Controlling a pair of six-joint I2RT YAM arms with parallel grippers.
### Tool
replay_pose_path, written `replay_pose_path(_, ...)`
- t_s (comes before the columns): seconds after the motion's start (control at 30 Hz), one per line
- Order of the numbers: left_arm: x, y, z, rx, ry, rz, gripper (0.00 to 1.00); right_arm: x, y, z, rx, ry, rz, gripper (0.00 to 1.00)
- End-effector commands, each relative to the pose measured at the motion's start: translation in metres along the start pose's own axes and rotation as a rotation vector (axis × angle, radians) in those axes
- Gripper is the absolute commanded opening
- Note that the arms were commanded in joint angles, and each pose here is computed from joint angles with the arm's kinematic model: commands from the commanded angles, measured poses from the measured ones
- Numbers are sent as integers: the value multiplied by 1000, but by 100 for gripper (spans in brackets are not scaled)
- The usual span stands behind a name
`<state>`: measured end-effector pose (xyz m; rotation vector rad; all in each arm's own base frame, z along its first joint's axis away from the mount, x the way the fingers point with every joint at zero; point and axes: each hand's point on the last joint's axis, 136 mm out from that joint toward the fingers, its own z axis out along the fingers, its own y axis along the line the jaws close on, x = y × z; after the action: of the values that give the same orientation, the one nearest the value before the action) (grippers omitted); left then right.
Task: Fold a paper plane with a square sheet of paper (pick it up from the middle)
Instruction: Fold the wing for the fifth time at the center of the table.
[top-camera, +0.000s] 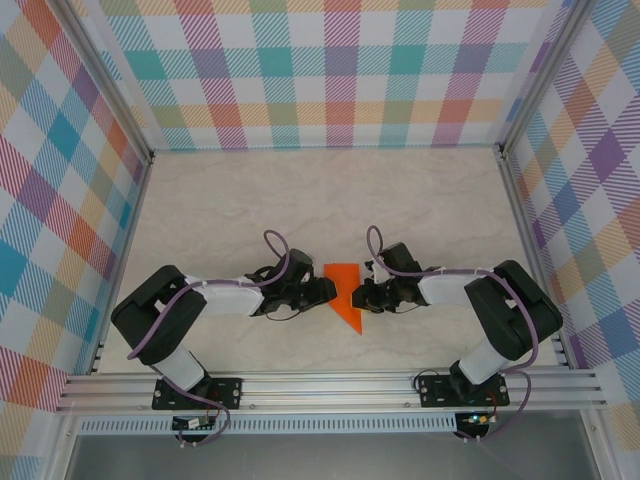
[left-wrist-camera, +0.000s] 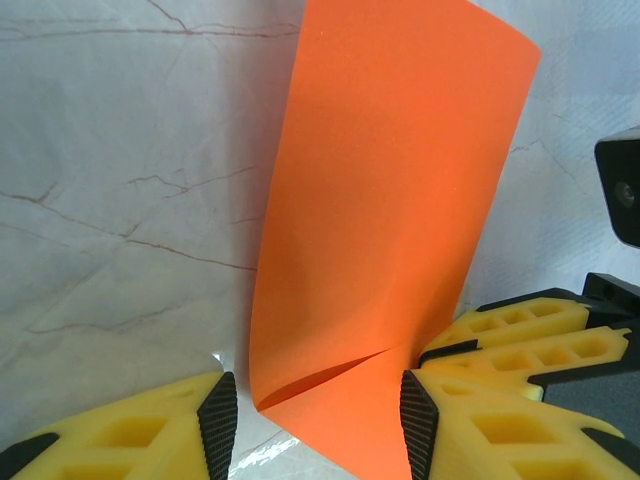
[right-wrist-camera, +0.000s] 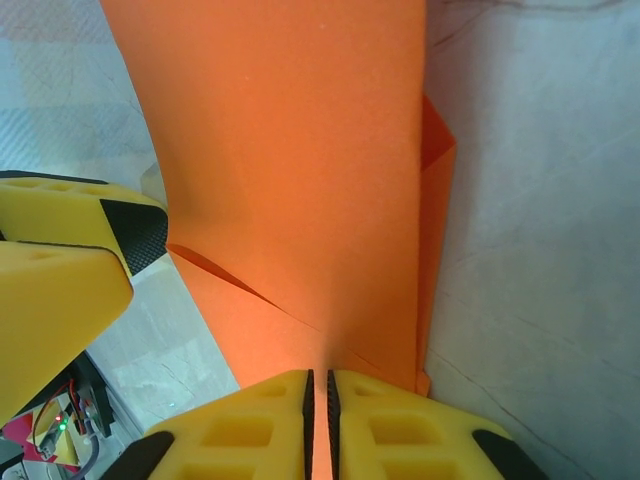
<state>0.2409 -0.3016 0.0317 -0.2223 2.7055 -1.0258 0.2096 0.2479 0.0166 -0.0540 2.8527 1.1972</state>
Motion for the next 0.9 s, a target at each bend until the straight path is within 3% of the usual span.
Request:
replay_pose_path(0.0, -2, -13, 8, 49, 6, 3, 49, 1, -1, 0, -2, 7, 10, 16)
replay_pose_path(0.27, -4, -24, 6, 94, -4, 11, 42, -1, 0, 0, -3, 7, 8, 16)
replay_pose_path(0.87, -12, -31, 8, 105, -31, 65, 36, -3, -1, -1, 14, 2, 4, 16)
